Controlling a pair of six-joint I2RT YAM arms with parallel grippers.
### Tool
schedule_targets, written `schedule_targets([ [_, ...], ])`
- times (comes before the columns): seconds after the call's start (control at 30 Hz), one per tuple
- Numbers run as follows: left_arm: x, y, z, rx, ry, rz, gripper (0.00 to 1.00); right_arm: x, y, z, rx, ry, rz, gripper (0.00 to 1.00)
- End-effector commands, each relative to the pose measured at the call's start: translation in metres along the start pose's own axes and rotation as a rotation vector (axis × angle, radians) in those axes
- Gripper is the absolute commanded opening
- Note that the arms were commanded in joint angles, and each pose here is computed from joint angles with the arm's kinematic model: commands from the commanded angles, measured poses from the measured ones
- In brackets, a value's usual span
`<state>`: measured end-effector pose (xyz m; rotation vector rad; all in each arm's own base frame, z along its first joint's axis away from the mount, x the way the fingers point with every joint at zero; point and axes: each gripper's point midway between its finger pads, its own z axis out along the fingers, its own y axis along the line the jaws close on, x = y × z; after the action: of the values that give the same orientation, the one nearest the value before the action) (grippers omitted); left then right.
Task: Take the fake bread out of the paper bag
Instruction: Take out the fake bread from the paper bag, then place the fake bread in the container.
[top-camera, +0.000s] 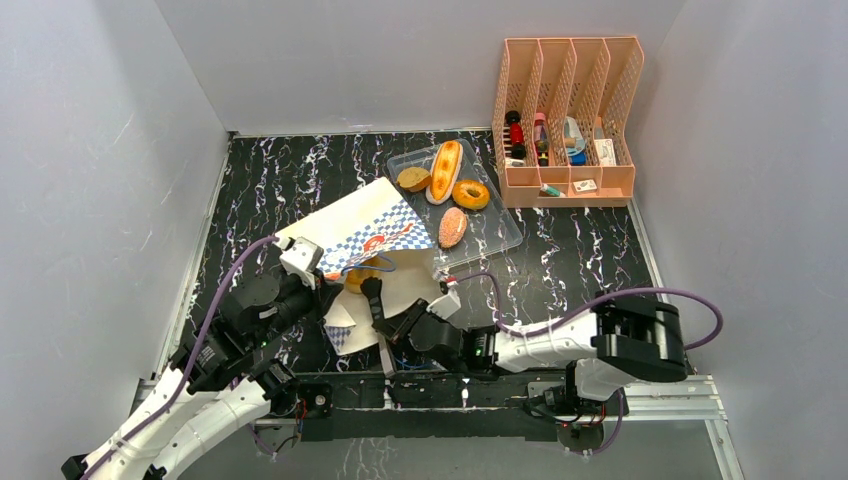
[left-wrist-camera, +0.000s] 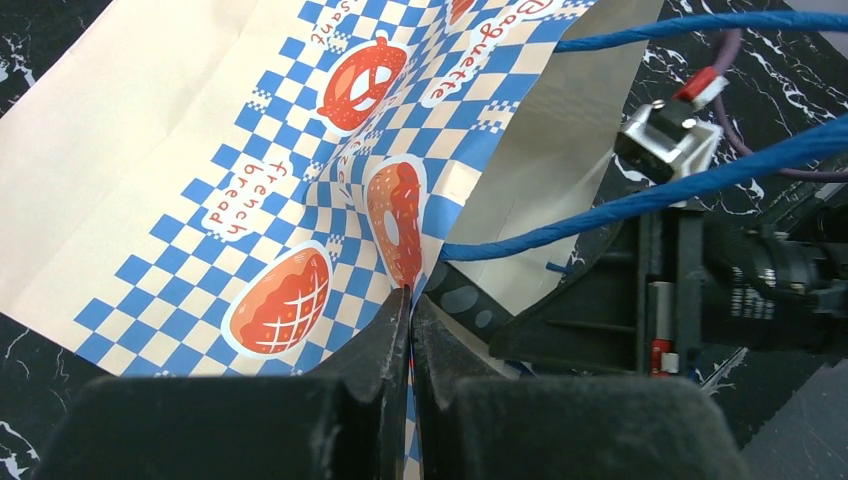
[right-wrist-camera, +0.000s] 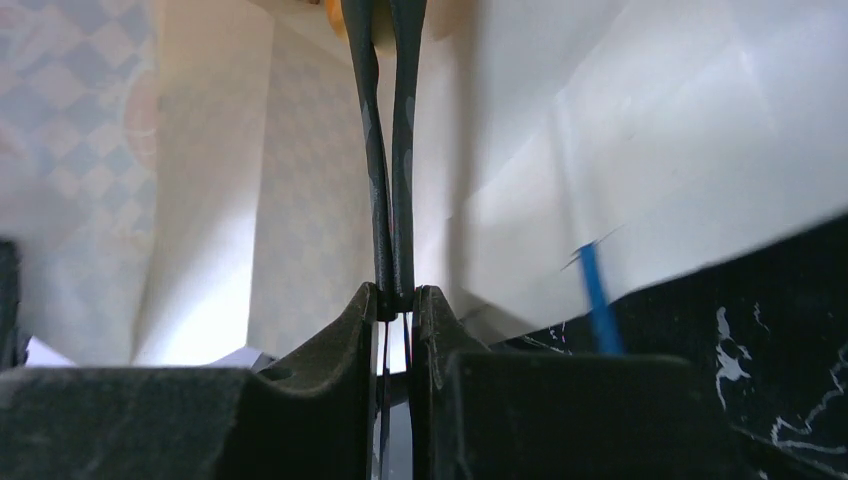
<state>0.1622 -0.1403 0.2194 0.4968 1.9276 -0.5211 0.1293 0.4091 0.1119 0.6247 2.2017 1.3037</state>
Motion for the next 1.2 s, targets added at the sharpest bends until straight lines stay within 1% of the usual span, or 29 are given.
schedule_targets([
  [0.0,-0.002,0.002,0.000,-0.015,-0.011,-0.009,0.00,-0.016,0.016,-0.022,-0.034,-0.097,-0.033,0.00],
  [0.2,-0.003,0.012,-0.004,-0.075,-0.026,-0.029,0.00,-0.013,0.023,-0.045,-0.056,-0.114,-0.093,0.00],
  [0.5,0.001,0.038,-0.006,-0.237,-0.001,-0.063,0.00,-0.006,0.021,-0.087,-0.046,-0.153,-0.309,0.00],
  [0.63,0.003,0.050,-0.010,-0.310,-0.006,-0.086,0.00,-0.003,0.024,-0.106,-0.059,-0.160,-0.382,0.00],
  [0.73,0.006,0.055,-0.008,-0.344,0.018,-0.085,0.00,0.001,0.025,-0.118,-0.061,-0.167,-0.424,0.00],
  [0.9,0.008,0.061,-0.007,-0.388,0.035,-0.095,0.00,0.007,0.013,-0.139,-0.023,-0.180,-0.464,0.00],
  [1.1,0.005,0.067,-0.016,-0.419,-0.007,-0.120,0.00,0.004,-0.016,-0.154,0.050,-0.228,-0.445,0.00],
  [1.17,0.003,0.069,-0.019,-0.431,-0.022,-0.129,0.00,0.000,-0.022,-0.159,0.075,-0.247,-0.479,0.00],
])
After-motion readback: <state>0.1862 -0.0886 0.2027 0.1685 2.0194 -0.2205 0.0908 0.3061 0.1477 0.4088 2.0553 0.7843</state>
